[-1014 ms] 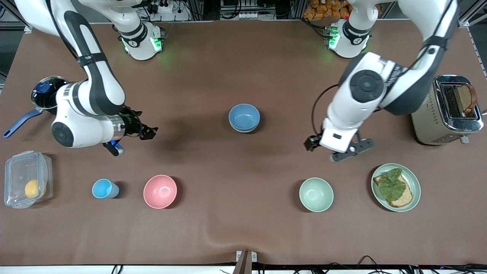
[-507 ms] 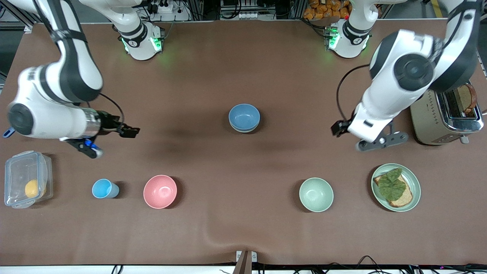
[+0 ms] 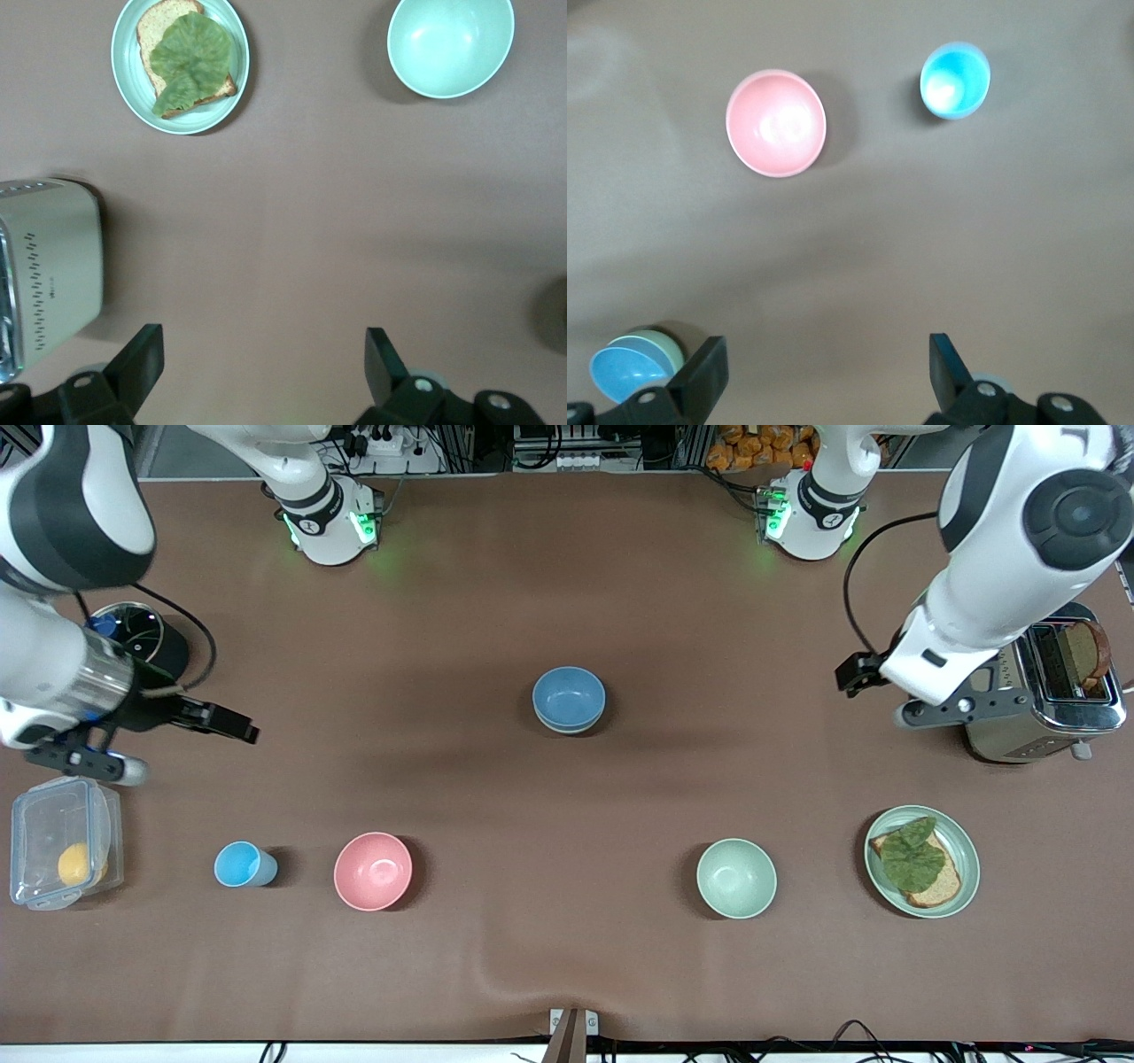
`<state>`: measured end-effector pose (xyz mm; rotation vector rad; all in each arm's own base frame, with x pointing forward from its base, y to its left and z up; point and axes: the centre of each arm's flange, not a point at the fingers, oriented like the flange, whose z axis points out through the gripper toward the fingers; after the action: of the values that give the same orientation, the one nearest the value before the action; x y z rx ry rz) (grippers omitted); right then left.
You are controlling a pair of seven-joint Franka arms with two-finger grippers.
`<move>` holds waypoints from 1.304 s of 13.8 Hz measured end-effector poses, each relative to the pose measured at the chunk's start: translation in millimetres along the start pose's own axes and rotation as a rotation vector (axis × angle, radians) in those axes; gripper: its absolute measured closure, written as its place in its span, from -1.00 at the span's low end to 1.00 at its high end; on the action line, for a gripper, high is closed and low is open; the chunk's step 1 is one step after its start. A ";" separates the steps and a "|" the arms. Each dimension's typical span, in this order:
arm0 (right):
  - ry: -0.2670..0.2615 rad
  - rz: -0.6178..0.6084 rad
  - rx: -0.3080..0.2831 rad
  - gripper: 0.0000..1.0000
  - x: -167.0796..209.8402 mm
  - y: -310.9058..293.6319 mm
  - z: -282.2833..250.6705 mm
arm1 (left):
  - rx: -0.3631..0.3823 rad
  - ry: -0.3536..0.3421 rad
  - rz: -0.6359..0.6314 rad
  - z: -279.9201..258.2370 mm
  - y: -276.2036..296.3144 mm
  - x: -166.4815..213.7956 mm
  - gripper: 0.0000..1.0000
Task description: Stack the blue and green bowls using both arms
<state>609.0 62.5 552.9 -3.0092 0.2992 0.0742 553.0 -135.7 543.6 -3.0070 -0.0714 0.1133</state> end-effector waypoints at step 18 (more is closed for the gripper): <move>0.124 -0.067 -0.026 -1.00 -66.4 0.4 -109.7 | -0.085 -0.044 0.071 -30.8 -108.8 -2.4 -1.00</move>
<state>548.0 61.6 665.7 -3.0521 0.2098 -0.1155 548.5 -32.0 588.7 -3.0932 0.0273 0.1889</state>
